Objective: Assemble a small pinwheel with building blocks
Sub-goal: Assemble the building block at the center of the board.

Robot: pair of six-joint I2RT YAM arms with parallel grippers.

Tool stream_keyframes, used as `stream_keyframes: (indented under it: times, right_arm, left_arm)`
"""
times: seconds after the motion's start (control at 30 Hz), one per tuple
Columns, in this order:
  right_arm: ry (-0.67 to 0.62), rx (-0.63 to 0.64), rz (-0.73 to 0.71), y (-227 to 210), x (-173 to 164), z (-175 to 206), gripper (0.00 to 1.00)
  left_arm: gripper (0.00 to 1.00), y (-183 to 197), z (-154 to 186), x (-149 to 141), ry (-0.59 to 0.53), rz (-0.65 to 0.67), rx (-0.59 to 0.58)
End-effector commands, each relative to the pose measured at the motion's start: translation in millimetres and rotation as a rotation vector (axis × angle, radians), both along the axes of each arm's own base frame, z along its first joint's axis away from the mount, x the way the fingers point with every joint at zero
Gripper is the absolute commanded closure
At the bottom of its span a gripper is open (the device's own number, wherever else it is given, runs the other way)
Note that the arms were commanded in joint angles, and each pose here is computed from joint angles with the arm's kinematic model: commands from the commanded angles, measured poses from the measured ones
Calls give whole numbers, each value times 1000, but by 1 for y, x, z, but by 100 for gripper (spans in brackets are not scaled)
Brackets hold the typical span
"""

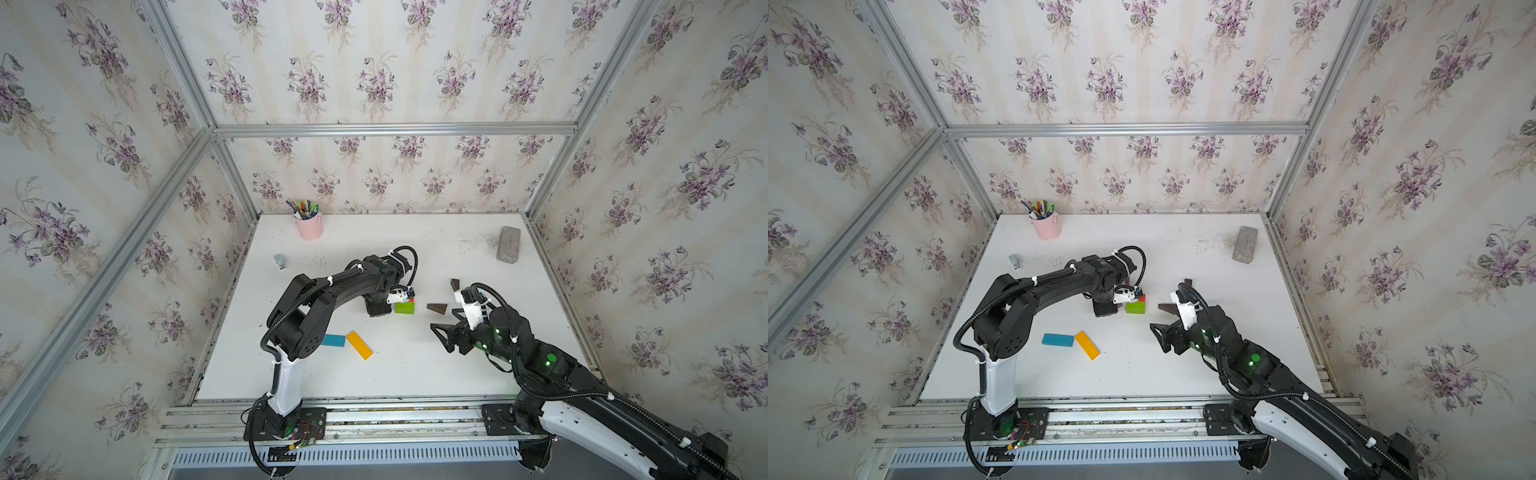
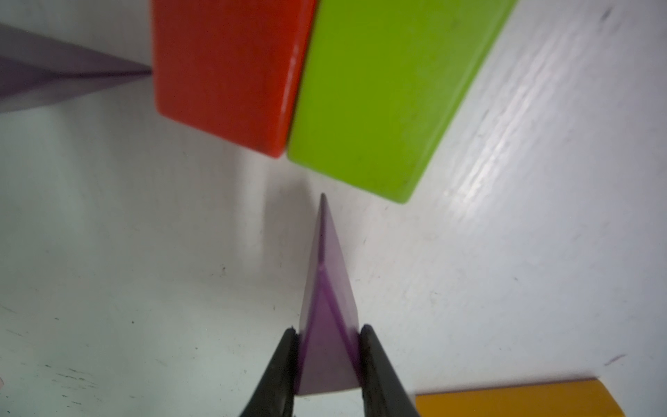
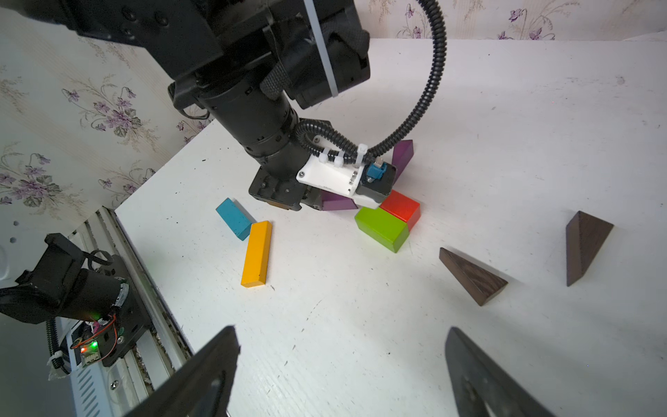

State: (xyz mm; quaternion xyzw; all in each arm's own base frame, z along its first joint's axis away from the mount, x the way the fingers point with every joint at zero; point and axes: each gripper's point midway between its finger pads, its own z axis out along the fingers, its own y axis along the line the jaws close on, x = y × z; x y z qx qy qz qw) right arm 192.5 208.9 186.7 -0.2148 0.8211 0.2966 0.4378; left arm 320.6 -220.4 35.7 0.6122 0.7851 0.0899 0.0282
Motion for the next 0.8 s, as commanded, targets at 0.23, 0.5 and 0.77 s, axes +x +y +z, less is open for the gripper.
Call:
stream_keyframes:
  times: [0.23,0.5,0.77]
  right_arm:
    - [-16,26,-14,0,3,5,11]
    - [-23,33,-22,-2,2,9,10]
    - [-24,32,-24,-3,3,10,10]
  left_arm:
    - [80,-4,2,4,18,41,-44]
    - [79,-2,-7,5,32,33,-19]
    - [80,-8,-6,11,31,39,-37]
